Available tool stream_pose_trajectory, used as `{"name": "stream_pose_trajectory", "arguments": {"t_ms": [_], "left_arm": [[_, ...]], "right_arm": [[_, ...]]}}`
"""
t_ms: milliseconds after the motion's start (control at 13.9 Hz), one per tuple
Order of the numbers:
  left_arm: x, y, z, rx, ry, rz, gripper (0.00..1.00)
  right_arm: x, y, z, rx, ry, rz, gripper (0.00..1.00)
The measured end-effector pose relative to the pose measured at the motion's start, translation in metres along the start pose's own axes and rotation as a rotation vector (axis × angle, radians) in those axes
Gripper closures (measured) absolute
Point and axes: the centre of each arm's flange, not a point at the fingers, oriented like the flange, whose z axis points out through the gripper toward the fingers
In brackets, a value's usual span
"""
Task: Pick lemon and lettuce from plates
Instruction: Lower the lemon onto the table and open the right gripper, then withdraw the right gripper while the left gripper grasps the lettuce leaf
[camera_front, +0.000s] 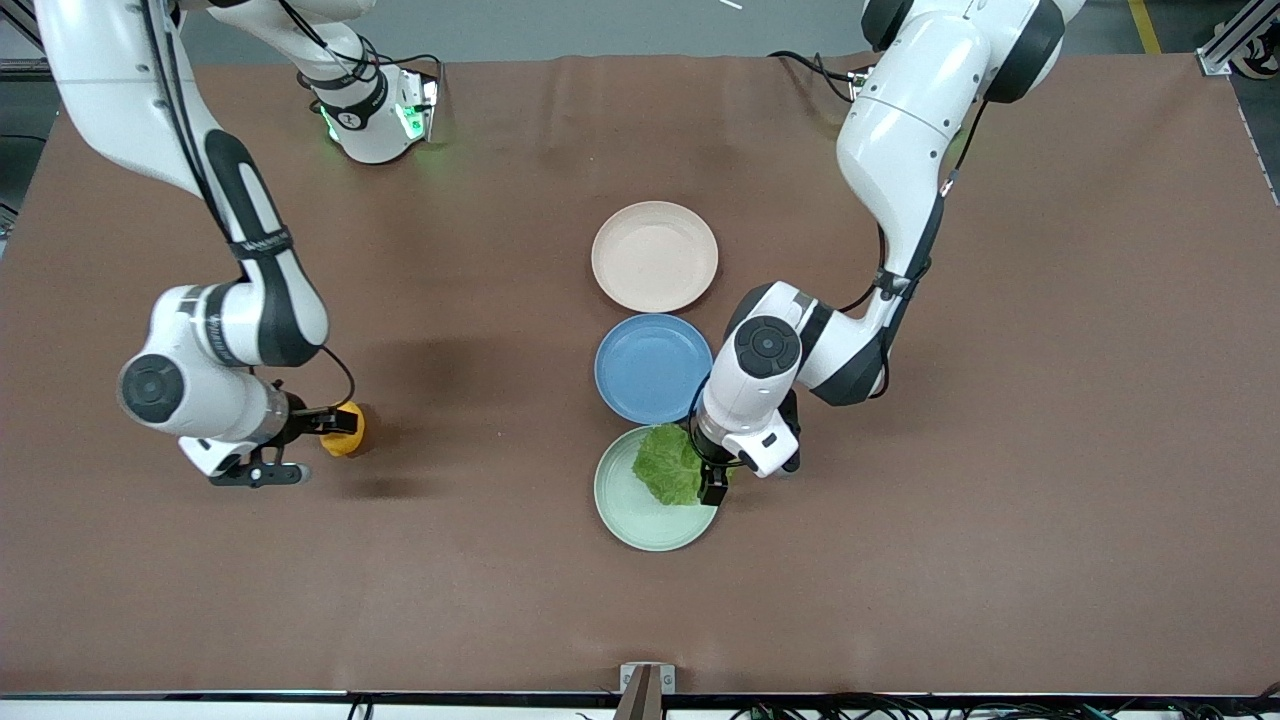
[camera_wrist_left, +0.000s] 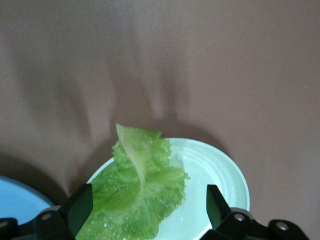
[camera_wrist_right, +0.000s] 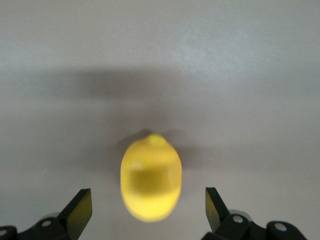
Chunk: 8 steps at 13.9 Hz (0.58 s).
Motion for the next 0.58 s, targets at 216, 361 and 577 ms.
{"name": "stream_pose_trajectory", "arguments": {"t_ms": [216, 361, 577], "left_arm": [[0.007, -0.004, 0.010, 0.041, 0.026, -0.004, 0.00], [0.009, -0.007, 0.015, 0.063, 0.038, -0.005, 0.00], [0.010, -0.009, 0.018, 0.071, 0.043, -0.005, 0.01]], "right_arm": [[-0.012, 0.014, -0.079, 0.011, -0.010, 0.020, 0.00], [-0.029, 0.019, -0.120, 0.016, -0.020, 0.026, 0.00], [-0.048, 0.022, -0.175, 0.018, -0.048, 0.028, 0.00]]}}
